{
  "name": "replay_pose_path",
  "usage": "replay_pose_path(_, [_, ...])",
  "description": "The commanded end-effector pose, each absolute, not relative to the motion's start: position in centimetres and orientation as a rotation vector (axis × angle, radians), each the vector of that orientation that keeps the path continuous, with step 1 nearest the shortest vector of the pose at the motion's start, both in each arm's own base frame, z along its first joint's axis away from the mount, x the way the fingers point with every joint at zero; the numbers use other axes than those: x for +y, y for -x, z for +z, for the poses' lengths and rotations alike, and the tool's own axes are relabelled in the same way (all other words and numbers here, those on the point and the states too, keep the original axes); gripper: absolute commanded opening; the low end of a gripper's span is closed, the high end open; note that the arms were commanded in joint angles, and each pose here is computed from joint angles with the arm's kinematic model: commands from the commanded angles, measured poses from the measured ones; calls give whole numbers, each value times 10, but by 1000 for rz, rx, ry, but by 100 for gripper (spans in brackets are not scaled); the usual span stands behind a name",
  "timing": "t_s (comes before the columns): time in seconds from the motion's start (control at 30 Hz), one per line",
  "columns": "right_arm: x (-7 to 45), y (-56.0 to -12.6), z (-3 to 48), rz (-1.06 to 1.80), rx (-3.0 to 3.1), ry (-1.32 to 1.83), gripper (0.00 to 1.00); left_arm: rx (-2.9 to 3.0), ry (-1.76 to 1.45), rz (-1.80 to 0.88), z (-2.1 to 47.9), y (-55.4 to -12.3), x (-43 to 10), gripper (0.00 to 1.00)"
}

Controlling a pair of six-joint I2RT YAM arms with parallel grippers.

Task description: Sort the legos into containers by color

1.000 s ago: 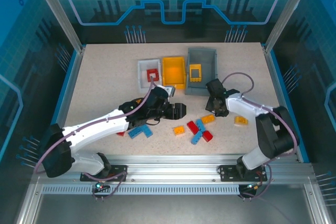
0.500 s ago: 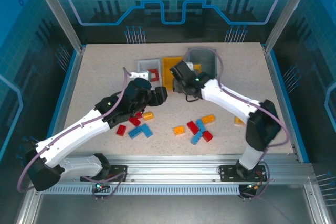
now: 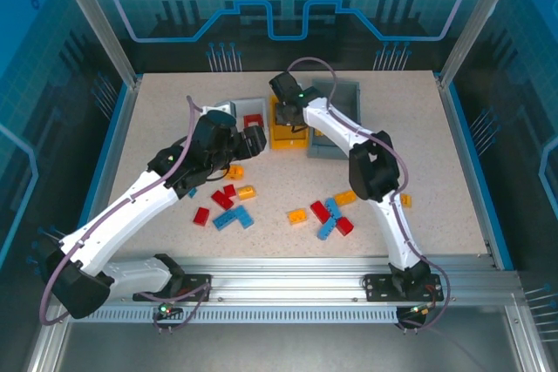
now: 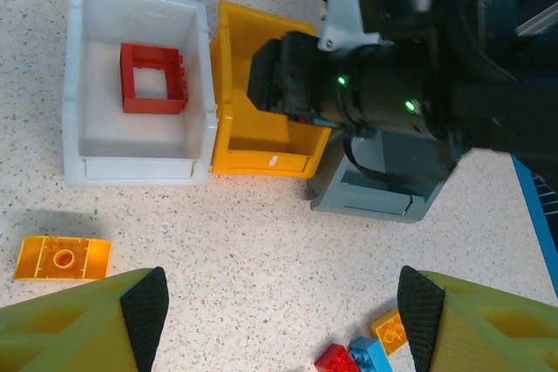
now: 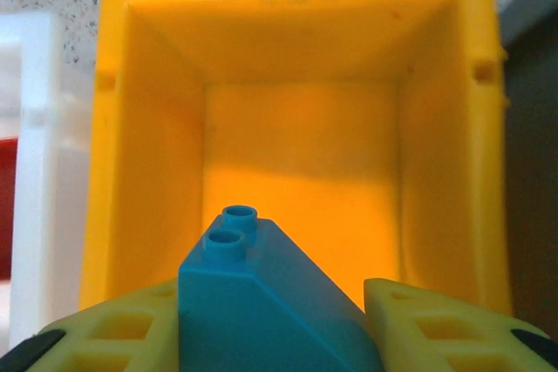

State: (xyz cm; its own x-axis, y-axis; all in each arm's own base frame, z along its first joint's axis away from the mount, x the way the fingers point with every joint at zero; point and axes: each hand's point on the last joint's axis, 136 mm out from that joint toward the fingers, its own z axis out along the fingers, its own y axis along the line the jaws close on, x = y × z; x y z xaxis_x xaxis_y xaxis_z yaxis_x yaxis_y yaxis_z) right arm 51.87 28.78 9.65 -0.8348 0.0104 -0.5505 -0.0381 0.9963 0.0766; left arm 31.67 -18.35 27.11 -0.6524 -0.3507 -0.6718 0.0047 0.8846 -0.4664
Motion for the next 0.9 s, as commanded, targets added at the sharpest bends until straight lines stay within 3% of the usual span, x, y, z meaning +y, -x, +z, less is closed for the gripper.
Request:
replay_pose_path(0.0, [297,-520,90,114,2603,100,42,2261,218,-547,259,-313,-183,74])
replay_pose_path(0.23, [295,-521,115,128,2567,65,60,2283,222,-517,251,-307,-177,74])
replay_pose_path(0.6, [296,-480,235,196,2342,120,57,2354,266,-443,235,-292,-160,73])
replay_pose_path(0.87, [326,-379,259,403,2237,366,54,2559,478,-318,177,-265,-119,73])
